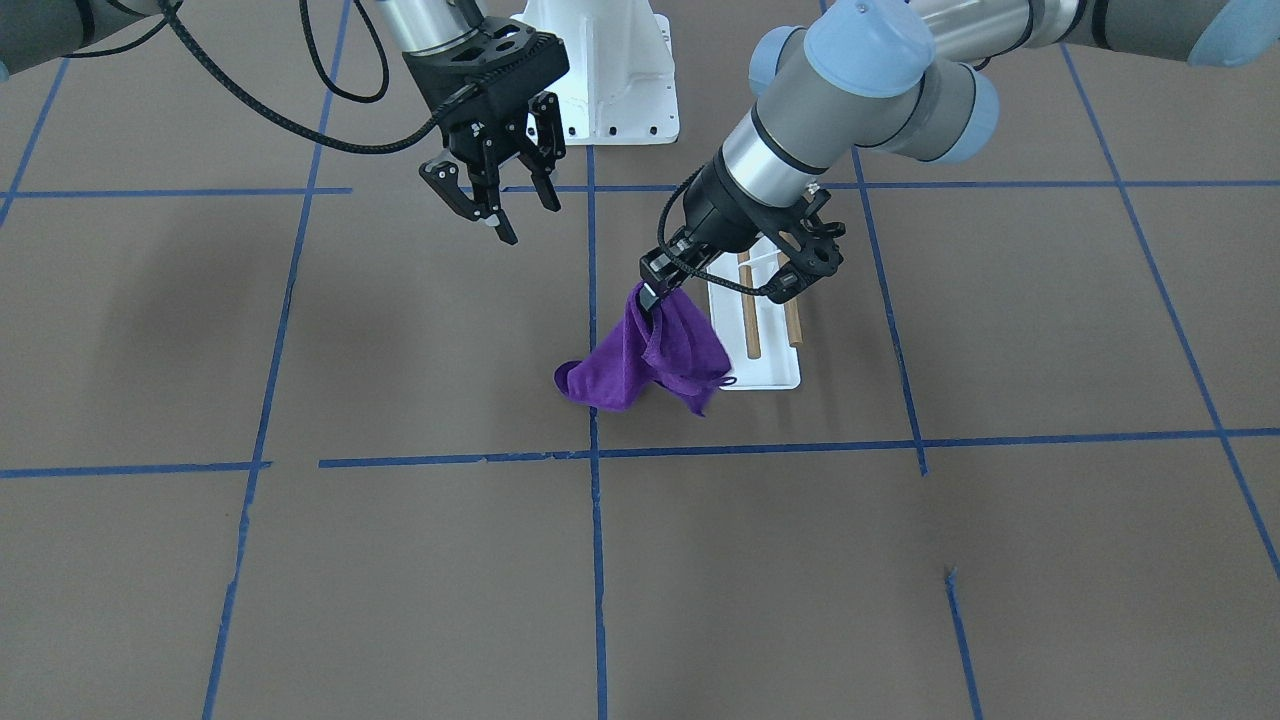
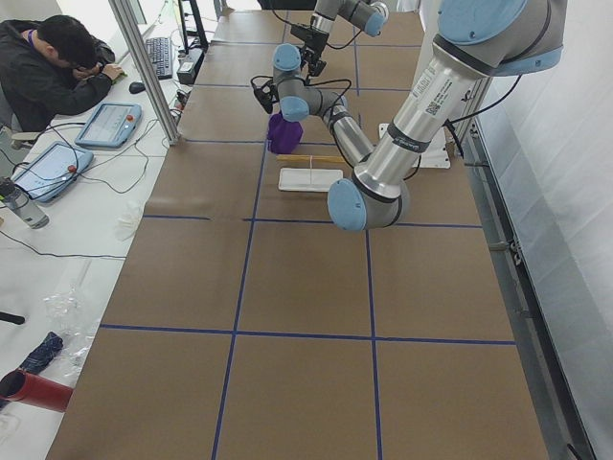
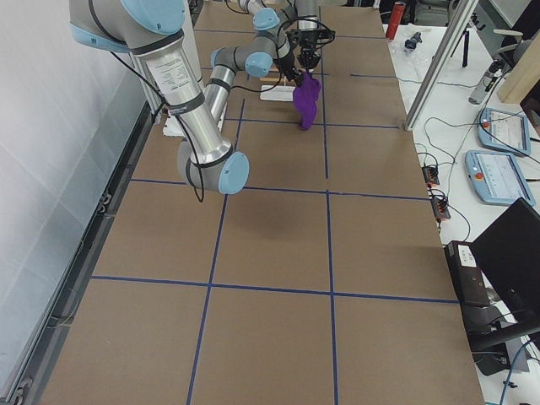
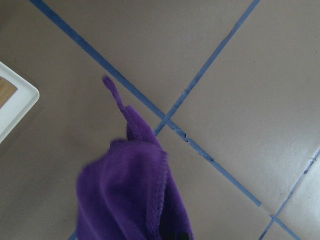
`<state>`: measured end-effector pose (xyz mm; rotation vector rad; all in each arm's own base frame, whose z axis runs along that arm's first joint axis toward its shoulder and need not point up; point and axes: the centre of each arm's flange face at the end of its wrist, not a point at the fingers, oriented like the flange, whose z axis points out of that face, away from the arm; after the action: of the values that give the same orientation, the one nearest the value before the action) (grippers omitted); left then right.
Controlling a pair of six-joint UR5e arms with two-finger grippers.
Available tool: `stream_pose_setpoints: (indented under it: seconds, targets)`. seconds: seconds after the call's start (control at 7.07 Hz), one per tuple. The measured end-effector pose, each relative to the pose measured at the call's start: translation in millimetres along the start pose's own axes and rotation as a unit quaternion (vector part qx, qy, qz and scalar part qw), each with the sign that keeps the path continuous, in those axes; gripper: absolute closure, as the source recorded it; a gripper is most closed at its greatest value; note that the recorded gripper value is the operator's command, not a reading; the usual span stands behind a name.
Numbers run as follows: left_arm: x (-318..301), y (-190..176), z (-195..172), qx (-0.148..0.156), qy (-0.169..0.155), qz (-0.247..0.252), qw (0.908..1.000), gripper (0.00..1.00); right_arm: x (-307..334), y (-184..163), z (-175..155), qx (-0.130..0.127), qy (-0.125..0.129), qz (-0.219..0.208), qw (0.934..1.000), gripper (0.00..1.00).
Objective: Hang towel on rack
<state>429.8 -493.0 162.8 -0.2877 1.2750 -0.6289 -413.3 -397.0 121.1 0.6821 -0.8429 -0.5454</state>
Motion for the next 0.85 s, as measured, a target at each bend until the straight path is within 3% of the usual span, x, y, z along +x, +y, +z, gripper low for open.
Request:
stream_pose_setpoints:
  seconds: [0.42,0.85]
  targets:
    - [-60,-11,-28,0.005,-0.010,0.083,0.9965,1.00,61,6,4,-0.107,0.007,0.063,0.9922,0.00]
    - [-133,-28,-59,0.014,-0.036,0.168,0.9850,1.00,113,10,18,-0.148,0.025,0.094,0.9842,0.00]
